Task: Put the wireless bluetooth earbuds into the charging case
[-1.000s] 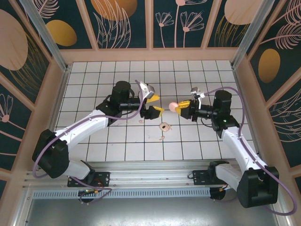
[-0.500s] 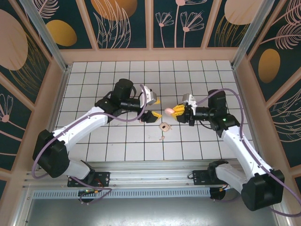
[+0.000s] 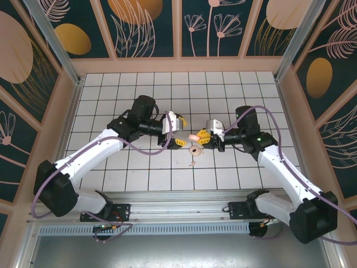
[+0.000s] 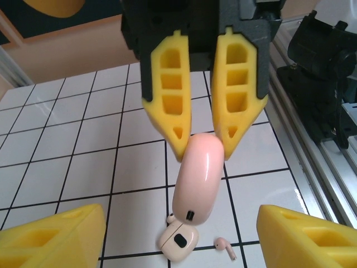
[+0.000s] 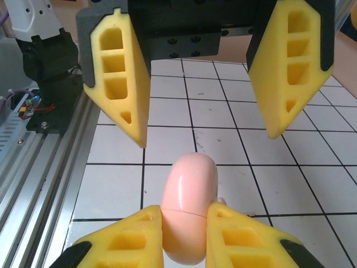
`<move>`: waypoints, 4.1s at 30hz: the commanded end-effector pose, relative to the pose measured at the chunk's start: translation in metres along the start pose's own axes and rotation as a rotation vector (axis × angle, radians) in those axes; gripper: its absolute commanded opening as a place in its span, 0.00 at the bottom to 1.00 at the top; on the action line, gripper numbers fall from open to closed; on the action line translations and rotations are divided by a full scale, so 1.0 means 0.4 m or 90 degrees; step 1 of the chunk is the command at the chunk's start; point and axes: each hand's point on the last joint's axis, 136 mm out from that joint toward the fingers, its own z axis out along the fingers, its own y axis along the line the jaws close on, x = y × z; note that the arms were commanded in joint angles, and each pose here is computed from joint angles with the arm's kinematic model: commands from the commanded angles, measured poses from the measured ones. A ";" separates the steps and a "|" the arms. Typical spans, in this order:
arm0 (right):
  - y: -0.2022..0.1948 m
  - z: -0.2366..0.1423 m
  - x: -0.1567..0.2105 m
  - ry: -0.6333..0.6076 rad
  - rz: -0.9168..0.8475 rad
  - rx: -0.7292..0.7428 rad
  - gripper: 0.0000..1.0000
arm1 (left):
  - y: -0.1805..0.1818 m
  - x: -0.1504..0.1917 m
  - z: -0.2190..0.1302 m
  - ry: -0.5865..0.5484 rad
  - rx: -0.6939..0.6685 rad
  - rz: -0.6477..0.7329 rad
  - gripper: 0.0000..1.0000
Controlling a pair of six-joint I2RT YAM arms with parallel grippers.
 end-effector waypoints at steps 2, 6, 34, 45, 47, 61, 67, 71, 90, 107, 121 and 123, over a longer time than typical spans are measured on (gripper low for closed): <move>-0.001 0.008 -0.037 -0.013 -0.034 -0.016 0.20 | -0.025 -0.011 -0.006 0.001 0.012 0.046 0.65; 0.001 0.021 -0.042 -0.015 -0.038 -0.028 0.20 | -0.022 -0.004 -0.002 0.010 0.010 0.050 0.59; 0.007 0.015 -0.075 -0.048 -0.098 -0.013 0.24 | -0.040 0.005 0.028 0.008 0.025 0.034 0.24; 0.042 -0.097 -0.079 -0.152 -0.072 0.077 0.49 | -0.041 -0.062 0.012 -0.119 -0.001 -0.018 0.18; 0.055 -0.109 -0.078 -0.180 -0.069 0.092 0.50 | -0.046 -0.083 0.008 -0.151 0.010 -0.027 0.18; 0.084 -0.133 -0.123 -0.325 -0.074 0.163 0.59 | -0.057 -0.157 -0.010 -0.260 0.047 -0.045 0.19; 0.066 -0.132 -0.159 -0.353 -0.077 0.160 0.59 | -0.063 -0.159 -0.010 -0.264 0.058 -0.034 0.19; 0.068 -0.117 -0.172 -0.350 -0.076 0.125 0.58 | -0.068 -0.163 -0.013 -0.267 0.063 -0.027 0.19; 0.059 -0.079 -0.192 -0.337 -0.083 0.080 0.36 | -0.078 -0.177 -0.023 -0.279 0.076 -0.017 0.20; 0.015 -0.037 -0.063 -0.055 -0.083 0.100 0.14 | -0.025 -0.078 -0.022 -0.080 -0.049 0.058 0.57; 0.019 0.028 -0.046 0.021 -0.083 0.017 0.14 | -0.008 0.012 -0.011 0.041 -0.086 0.085 0.56; 0.023 0.038 -0.049 0.015 -0.086 0.008 0.14 | -0.015 0.013 -0.004 0.041 -0.072 0.078 0.53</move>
